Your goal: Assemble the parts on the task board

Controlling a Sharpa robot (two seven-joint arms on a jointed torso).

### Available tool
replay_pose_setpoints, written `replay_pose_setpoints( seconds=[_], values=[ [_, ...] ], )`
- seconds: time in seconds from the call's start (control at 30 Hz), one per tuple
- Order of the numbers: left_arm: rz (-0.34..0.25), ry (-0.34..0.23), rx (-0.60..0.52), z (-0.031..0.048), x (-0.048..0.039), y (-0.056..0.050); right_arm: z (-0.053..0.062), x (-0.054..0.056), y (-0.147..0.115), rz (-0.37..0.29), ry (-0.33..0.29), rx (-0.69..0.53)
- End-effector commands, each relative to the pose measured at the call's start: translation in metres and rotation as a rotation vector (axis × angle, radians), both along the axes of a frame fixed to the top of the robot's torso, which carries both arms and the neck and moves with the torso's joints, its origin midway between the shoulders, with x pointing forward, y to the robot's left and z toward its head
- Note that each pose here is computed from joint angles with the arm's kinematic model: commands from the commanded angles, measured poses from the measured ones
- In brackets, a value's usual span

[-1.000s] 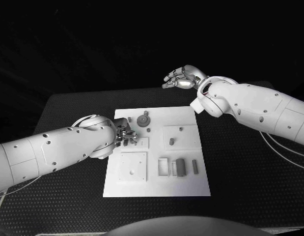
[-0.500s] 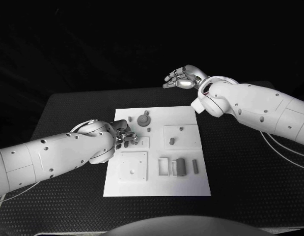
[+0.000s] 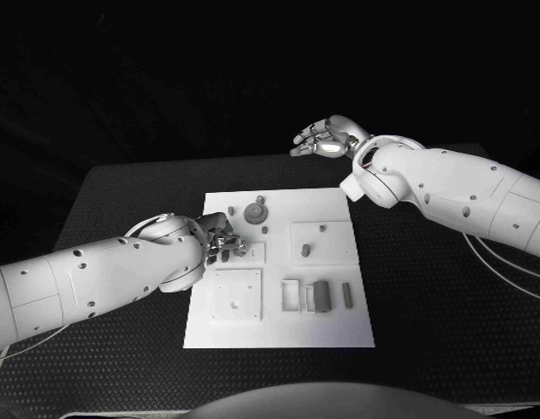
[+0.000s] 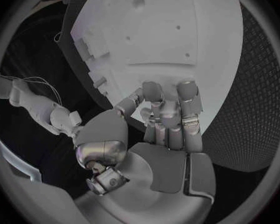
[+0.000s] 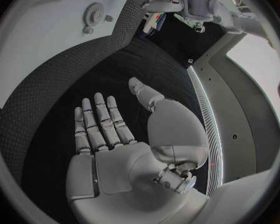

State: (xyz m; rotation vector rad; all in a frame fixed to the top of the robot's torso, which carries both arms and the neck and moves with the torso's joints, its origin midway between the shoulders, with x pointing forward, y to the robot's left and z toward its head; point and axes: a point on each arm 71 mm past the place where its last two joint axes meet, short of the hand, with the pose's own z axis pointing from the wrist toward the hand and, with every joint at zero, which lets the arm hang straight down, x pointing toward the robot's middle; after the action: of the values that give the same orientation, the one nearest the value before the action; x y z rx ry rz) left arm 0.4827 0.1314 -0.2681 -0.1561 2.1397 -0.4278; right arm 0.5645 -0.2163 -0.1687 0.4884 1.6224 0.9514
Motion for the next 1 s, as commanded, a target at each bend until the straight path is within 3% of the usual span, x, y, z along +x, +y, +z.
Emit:
replay_pose_setpoints(
  seconds=[0.03,1.0],
  values=[
    [-0.007,-0.019,0.005,0.0000,-0.0005,-0.0013,-0.0001,-0.0005,0.0011,0.015,0.000,0.002],
    [-0.010,0.034,0.050,-0.0070,-0.0029,0.0016,-0.0007,-0.0010,-0.0020,0.012,0.006,0.004]
  ],
)
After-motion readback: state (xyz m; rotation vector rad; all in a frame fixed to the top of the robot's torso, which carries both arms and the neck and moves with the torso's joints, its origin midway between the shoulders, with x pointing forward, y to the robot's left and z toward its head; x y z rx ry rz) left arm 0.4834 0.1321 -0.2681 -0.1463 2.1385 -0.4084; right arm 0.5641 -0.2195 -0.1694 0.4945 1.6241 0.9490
